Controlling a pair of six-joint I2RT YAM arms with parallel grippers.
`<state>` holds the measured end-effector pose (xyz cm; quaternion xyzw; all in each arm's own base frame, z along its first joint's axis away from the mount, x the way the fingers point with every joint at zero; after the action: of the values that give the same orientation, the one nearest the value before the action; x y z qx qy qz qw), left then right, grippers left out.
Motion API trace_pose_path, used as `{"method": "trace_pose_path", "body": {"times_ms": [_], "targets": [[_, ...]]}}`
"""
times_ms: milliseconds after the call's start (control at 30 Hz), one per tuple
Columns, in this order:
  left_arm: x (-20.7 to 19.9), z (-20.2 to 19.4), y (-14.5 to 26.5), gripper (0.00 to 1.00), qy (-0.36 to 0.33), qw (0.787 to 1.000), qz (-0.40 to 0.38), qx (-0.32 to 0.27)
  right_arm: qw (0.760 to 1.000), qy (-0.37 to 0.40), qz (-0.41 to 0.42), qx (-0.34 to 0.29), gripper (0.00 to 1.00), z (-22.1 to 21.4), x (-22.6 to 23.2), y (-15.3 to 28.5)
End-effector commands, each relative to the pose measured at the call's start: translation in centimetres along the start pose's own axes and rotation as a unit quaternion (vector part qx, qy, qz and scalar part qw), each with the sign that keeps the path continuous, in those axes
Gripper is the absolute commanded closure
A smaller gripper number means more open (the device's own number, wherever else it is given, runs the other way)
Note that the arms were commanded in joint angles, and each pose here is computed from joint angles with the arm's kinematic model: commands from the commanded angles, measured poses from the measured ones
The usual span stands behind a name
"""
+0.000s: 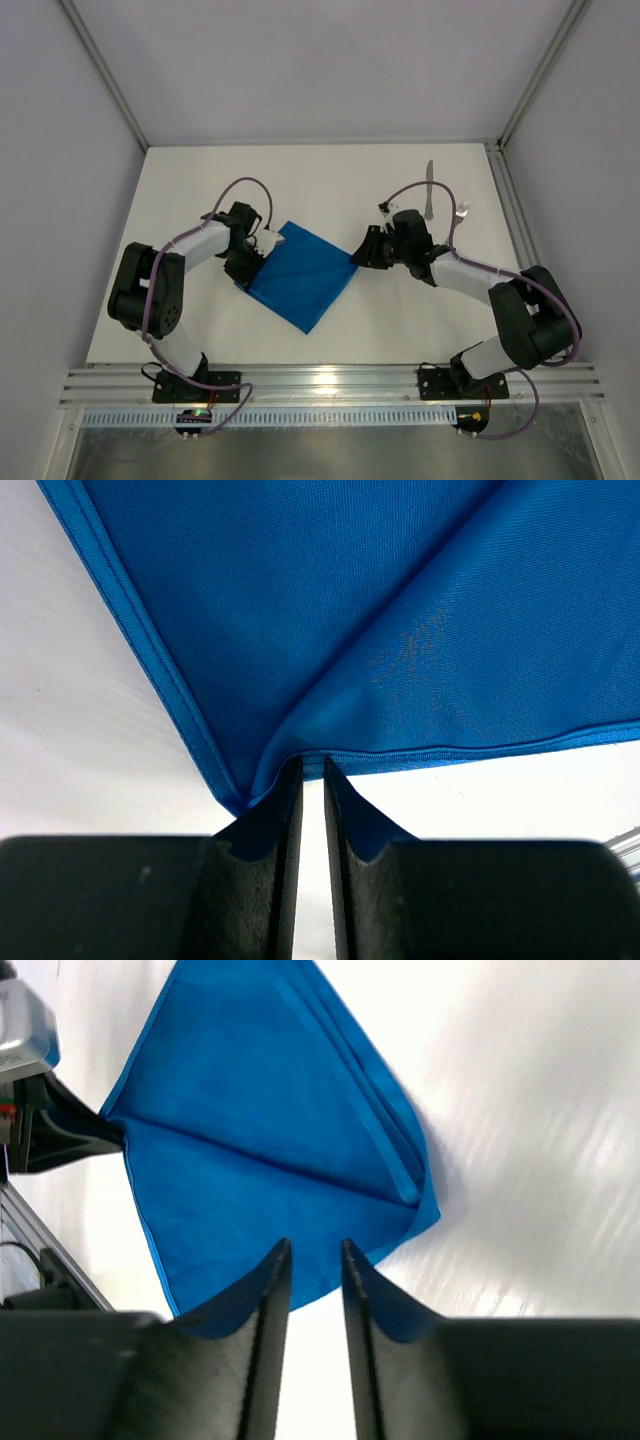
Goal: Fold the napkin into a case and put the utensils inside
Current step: Smooth out the top corner of the square-folded napkin at the center of the board.
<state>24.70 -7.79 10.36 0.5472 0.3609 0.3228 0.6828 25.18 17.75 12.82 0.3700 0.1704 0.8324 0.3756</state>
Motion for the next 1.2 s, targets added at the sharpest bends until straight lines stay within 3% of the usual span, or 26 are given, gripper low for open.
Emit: {"method": "trace_pose_path", "body": {"times_ms": [0, 67, 300, 400, 600, 767, 1167], "targets": [[-0.1, 0.2, -0.1, 0.84, -0.014, 1.0, -0.007, -0.02, 0.996, -0.076, -0.05, 0.009, 0.67, -0.9, -0.5, 0.3], [-0.1, 0.2, -0.2, 0.84, -0.013, 1.0, -0.007, -0.019, 0.995, -0.084, -0.055, 0.013, 0.58, -0.9, -0.6, 0.0], [-0.1, 0.0, -0.2, 0.84, -0.013, 1.0, -0.007, -0.017, 0.991, -0.112, -0.059, 0.031, 0.55, -1.5, -1.3, -1.6], [-0.1, 0.0, -0.3, 0.84, -0.014, 1.0, -0.007, -0.016, 0.991, -0.115, -0.059, 0.033, 0.59, -1.5, -1.6, -2.1], [0.0, -0.1, -0.5, 0.84, -0.016, 1.0, -0.003, -0.014, 0.991, -0.122, -0.055, 0.018, 0.8, -1.1, -1.9, -2.3], [0.3, -0.5, -1.1, 0.9, -0.014, 1.0, 0.009, -0.004, 0.992, -0.121, -0.043, 0.008, 0.96, -0.8, -1.9, -2.5], [0.6, -0.5, -1.6, 0.94, -0.017, 1.0, 0.018, -0.001, 0.993, -0.112, -0.028, -0.008, 0.96, -0.9, -3.0, -3.0]]}}
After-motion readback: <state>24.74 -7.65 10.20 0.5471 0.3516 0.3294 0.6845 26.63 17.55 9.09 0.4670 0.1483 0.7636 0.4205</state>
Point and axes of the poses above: each gripper's point midway between its finger pads, its own y axis back along the fingers, its own x axis along the line the jaws close on, z = x × y, the point moved 9 cm from there along y, back along the fingers, and after that the axes turned 11 degrees about y, right-handed, at the moved point
